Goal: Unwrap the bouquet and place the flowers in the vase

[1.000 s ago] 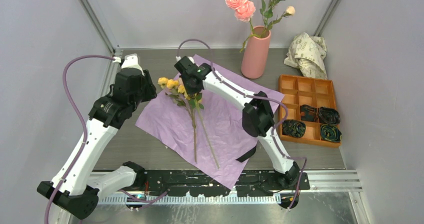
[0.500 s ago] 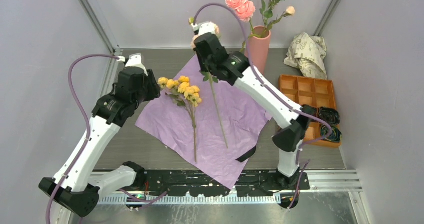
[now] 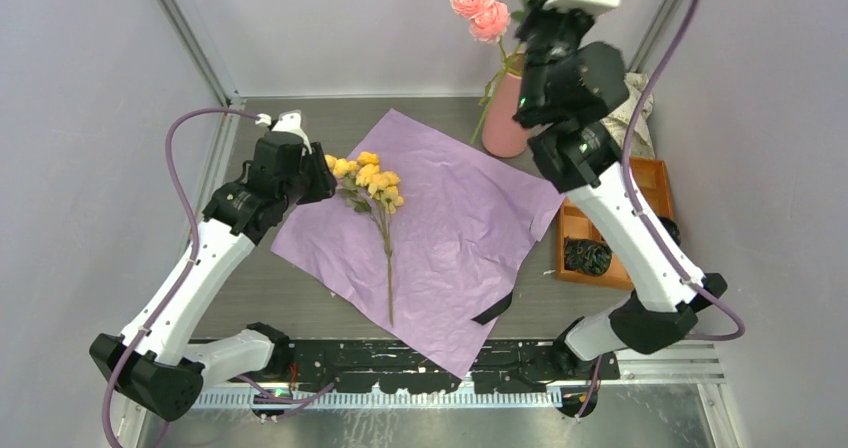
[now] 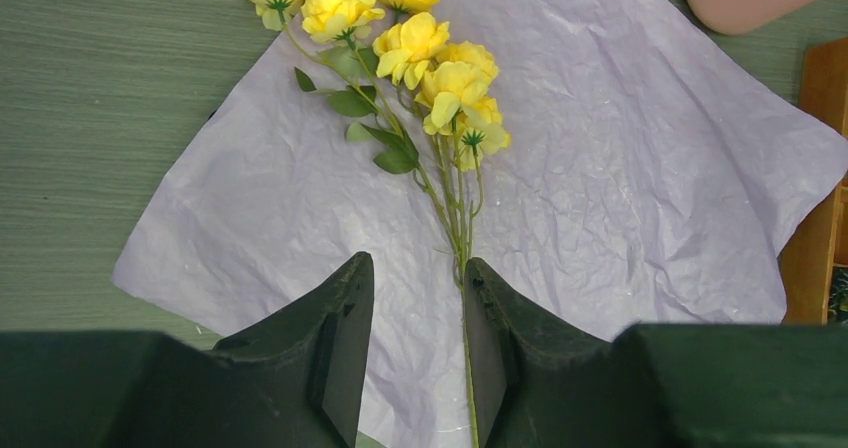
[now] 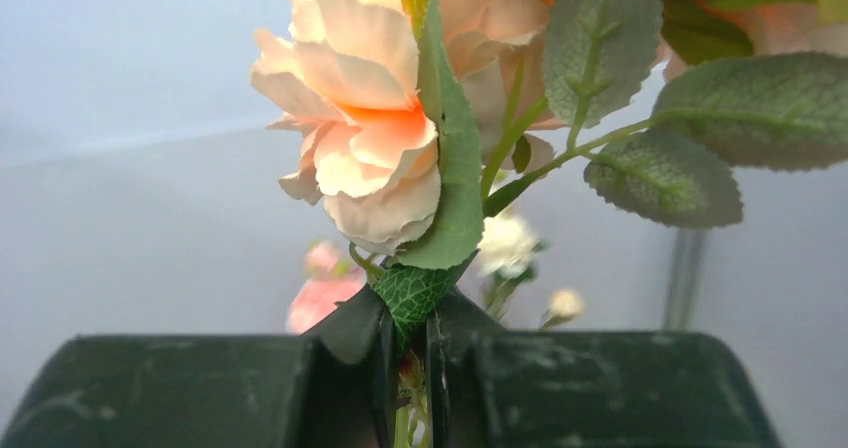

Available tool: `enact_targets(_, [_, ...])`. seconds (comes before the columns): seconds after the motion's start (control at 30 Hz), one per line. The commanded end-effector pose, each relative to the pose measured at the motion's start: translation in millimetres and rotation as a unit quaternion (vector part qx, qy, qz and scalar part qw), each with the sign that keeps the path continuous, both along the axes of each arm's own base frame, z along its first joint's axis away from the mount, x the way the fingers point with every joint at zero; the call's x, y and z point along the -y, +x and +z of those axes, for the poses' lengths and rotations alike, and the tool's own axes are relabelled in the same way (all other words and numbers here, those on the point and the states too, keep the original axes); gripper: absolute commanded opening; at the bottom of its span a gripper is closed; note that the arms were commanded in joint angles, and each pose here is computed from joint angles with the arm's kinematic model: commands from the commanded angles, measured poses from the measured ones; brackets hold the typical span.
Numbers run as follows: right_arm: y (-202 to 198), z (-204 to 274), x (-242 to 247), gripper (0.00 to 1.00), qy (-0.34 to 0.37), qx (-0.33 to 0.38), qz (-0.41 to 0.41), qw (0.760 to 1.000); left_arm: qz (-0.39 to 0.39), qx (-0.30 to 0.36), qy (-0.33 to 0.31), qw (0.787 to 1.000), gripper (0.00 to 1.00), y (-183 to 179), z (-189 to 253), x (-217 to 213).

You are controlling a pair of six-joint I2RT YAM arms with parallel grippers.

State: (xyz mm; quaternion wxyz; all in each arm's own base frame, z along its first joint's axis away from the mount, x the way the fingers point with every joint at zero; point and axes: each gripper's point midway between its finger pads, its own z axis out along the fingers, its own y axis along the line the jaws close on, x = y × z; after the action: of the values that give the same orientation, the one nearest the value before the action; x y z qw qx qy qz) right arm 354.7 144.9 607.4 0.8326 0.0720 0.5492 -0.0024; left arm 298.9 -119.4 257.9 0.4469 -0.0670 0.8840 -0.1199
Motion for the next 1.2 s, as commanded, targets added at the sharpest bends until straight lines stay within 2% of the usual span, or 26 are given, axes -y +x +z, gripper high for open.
enact_targets(0.0, [25, 47, 71, 0.01, 0.06, 0.09, -0.092, 0.99, -0.003, 0.035, -0.028, 0.999, 0.39, 9, 19, 7])
enact_targets(0.13, [50, 76, 113, 0.01, 0.087, 0.122, -0.126, 0.981, -0.003, 0.038, -0.026, 0.999, 0.39, 10, 20, 6])
enact_targets(0.23, [70, 86, 126, 0.01, 0.087, 0.143, -0.14, 0.976, -0.002, 0.035, -0.023, 0.999, 0.39, 13, 17, 7])
enact_targets(0.37, [100, 76, 132, 0.01, 0.087, 0.145, -0.141, 0.975, -0.004, 0.028, -0.022, 0.999, 0.39, 17, 13, 10])
enact_targets(0.87, [165, -13, 124, 0.01, 0.059, 0.053, -0.132, 0.988, -0.012, 0.01, -0.022, 1.0, 0.38, 27, 1, 19])
enact_targets(1.17, [191, -105, 110, 0.01, 0.045, -0.021, -0.107, 0.993, -0.013, 0.006, -0.024, 1.0, 0.37, 27, -2, 20])
